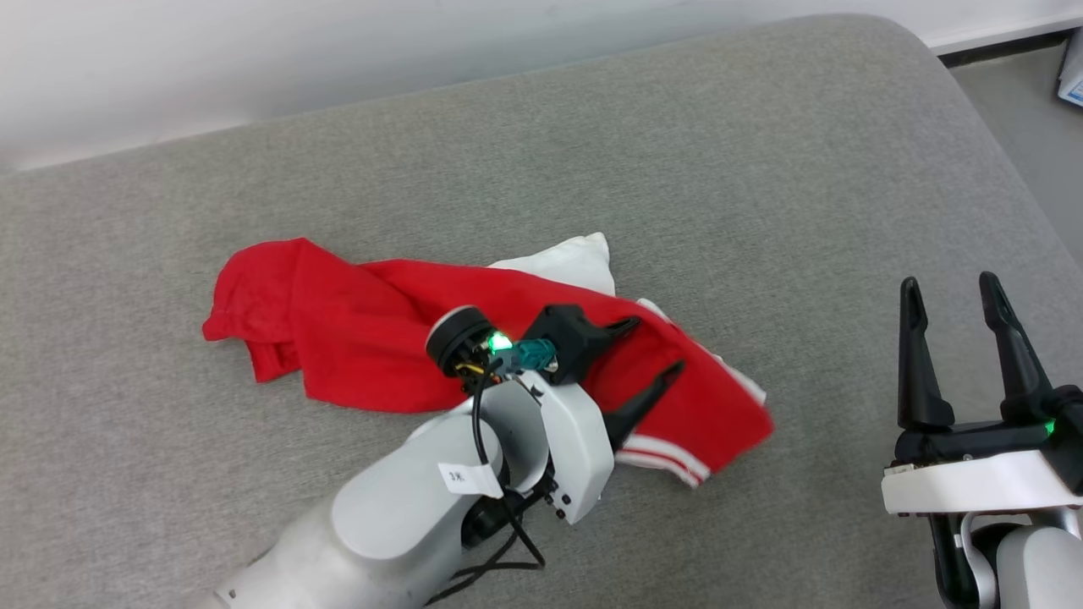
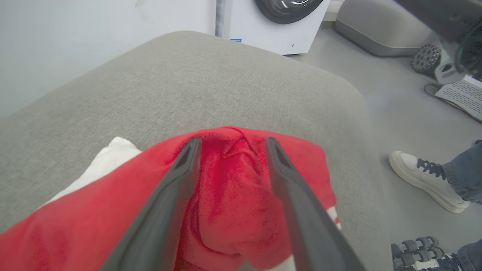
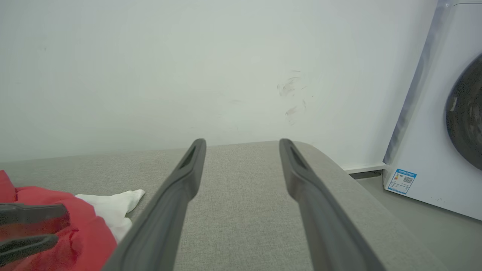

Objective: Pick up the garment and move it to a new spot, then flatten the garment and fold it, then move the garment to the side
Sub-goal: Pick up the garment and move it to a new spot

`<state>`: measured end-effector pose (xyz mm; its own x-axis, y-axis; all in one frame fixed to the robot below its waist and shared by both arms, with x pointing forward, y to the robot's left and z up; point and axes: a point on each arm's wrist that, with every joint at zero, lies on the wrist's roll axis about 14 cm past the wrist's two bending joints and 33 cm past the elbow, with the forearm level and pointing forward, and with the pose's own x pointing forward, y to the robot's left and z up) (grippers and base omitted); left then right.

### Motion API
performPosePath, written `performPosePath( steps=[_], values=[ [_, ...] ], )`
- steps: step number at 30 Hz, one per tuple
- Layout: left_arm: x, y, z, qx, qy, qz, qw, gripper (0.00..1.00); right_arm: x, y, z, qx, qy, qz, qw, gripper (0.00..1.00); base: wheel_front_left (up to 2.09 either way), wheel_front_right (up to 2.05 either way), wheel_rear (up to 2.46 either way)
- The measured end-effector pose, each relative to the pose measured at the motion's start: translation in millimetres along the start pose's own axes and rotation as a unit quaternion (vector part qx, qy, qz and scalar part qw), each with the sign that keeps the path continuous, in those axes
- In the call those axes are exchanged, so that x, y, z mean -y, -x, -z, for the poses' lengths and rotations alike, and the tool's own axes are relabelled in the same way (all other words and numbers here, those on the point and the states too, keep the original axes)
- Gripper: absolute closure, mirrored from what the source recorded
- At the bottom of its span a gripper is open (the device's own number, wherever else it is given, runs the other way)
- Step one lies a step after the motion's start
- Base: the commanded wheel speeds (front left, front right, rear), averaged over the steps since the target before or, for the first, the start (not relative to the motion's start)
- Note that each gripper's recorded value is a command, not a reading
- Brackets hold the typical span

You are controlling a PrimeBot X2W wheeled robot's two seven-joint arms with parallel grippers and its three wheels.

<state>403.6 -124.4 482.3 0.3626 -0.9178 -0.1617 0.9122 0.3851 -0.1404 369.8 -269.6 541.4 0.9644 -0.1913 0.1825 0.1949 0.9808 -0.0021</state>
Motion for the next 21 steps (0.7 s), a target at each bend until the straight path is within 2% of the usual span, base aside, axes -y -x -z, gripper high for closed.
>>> performPosePath(
  steps=[5,11,16,21],
  values=[
    [-13,8,2,0.027,0.015,-0.032,0.999,0.00,-9,-4,1,0.001,-0.004,-0.012,1.000,0.00,0.00,0.00,0.00],
    [-66,50,-32,0.099,-0.002,-0.143,0.985,0.00,-28,-10,-4,0.012,-0.009,-0.040,0.999,0.00,0.00,0.00,0.00],
    [-111,117,-63,0.145,-0.032,-0.262,0.954,0.00,-49,-10,-6,0.016,-0.014,-0.070,0.997,0.00,0.00,0.00,0.00],
    [-121,191,-88,0.200,-0.058,-0.355,0.911,0.00,-70,-9,-12,0.026,-0.018,-0.100,0.995,0.00,0.00,0.00,0.00]
  ],
)
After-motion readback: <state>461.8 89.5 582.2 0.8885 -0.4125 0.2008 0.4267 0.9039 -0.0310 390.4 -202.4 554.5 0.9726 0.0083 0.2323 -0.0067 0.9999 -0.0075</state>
